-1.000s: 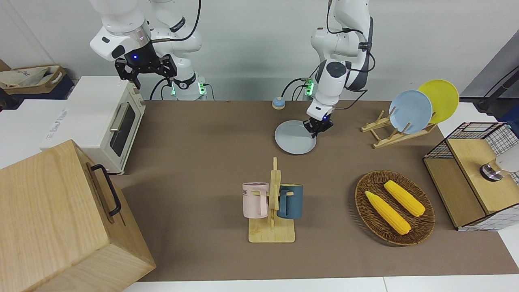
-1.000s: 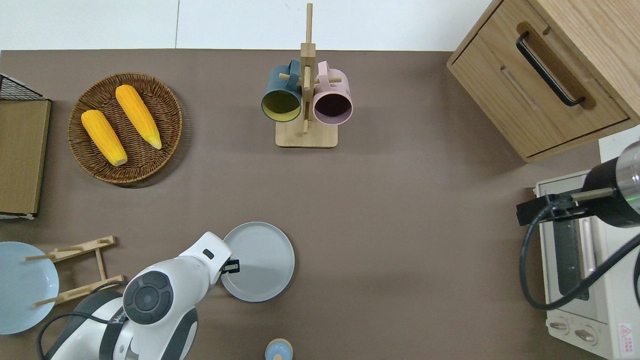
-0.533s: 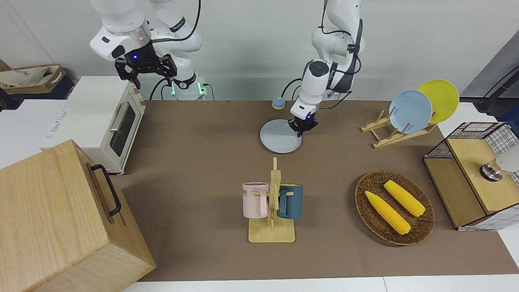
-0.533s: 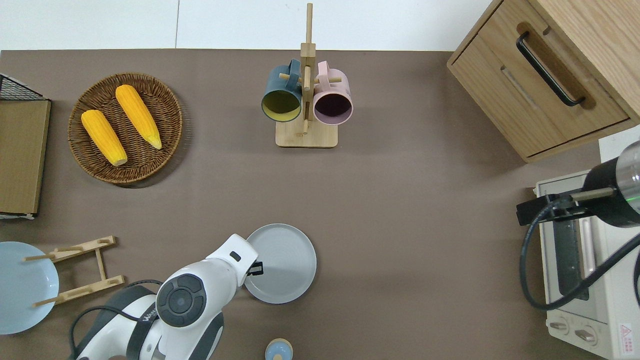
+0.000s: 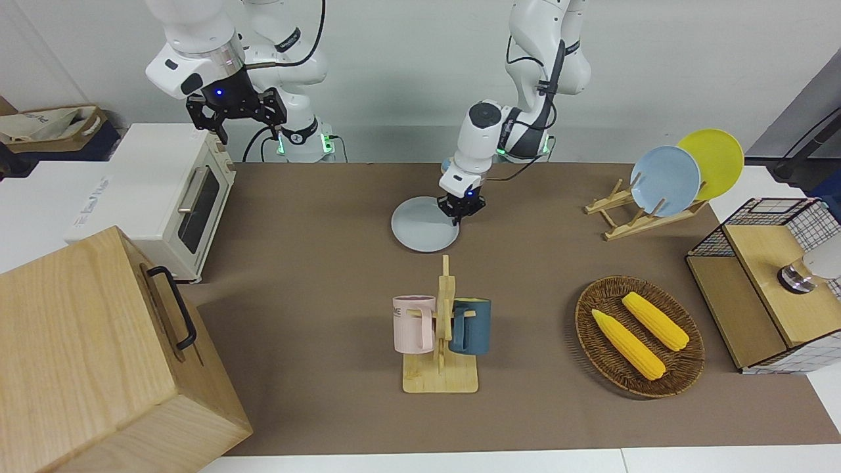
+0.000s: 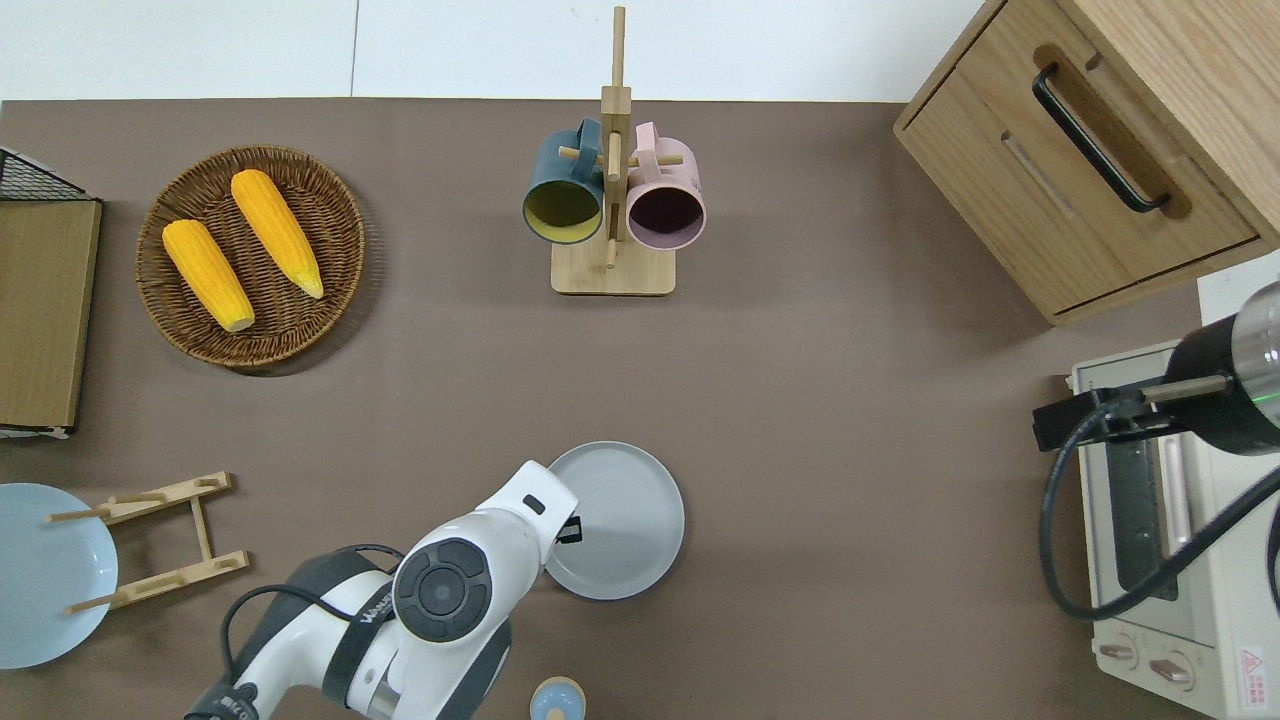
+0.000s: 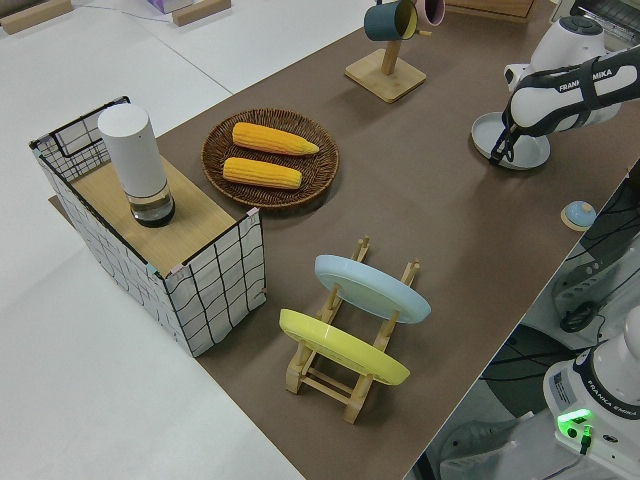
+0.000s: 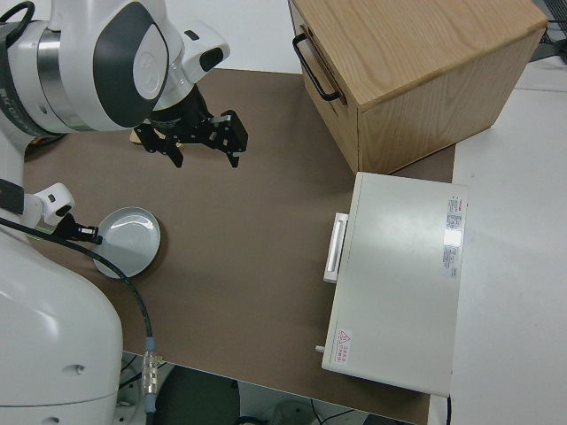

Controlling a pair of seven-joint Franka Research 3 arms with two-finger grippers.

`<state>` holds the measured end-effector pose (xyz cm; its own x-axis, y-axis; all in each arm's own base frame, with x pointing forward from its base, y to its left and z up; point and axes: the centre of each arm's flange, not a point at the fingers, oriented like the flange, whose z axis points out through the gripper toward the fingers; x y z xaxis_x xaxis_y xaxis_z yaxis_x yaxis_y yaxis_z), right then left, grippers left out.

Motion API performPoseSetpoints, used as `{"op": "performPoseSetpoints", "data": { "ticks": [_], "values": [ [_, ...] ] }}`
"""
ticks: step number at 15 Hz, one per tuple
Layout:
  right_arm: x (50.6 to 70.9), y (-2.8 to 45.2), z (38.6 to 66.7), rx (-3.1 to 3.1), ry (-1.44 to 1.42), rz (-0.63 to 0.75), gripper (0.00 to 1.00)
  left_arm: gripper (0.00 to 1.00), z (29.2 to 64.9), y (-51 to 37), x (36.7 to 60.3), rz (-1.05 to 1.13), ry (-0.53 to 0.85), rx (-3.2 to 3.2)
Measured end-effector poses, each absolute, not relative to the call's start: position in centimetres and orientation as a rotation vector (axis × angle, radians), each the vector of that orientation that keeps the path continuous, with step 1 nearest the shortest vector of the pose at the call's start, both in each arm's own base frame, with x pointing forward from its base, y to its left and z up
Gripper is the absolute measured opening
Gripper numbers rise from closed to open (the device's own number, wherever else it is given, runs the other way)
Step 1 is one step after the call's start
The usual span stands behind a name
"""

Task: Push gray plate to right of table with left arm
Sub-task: 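Push the gray plate with the left gripper toward the toaster oven, then keep pushing the gray plate with the left gripper toward the toaster oven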

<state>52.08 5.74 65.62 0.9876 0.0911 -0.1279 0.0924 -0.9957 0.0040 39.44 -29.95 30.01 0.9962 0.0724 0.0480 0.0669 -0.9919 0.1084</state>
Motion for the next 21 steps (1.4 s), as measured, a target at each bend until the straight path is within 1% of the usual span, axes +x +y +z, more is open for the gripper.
{"op": "performPoseSetpoints", "data": {
  "ticks": [6, 11, 17, 21],
  "values": [
    [52.1, 5.7, 65.6, 3.122, 0.144, -0.200, 0.99, 0.02, 30.0, -34.6, 39.3, 0.069, 0.137, 3.002],
    [52.1, 5.7, 65.6, 3.122, 0.144, -0.200, 0.99, 0.02, 29.9, -39.9, 39.8, 0.059, 0.185, 2.960],
    [52.1, 5.7, 65.6, 3.122, 0.144, -0.200, 0.99, 0.02, 29.8, -47.5, 38.8, 0.040, 0.228, 2.905],
    [52.1, 5.7, 65.6, 3.122, 0.144, -0.200, 0.99, 0.02, 29.6, -50.8, 38.3, 0.034, 0.221, 2.883]
  ]
}}
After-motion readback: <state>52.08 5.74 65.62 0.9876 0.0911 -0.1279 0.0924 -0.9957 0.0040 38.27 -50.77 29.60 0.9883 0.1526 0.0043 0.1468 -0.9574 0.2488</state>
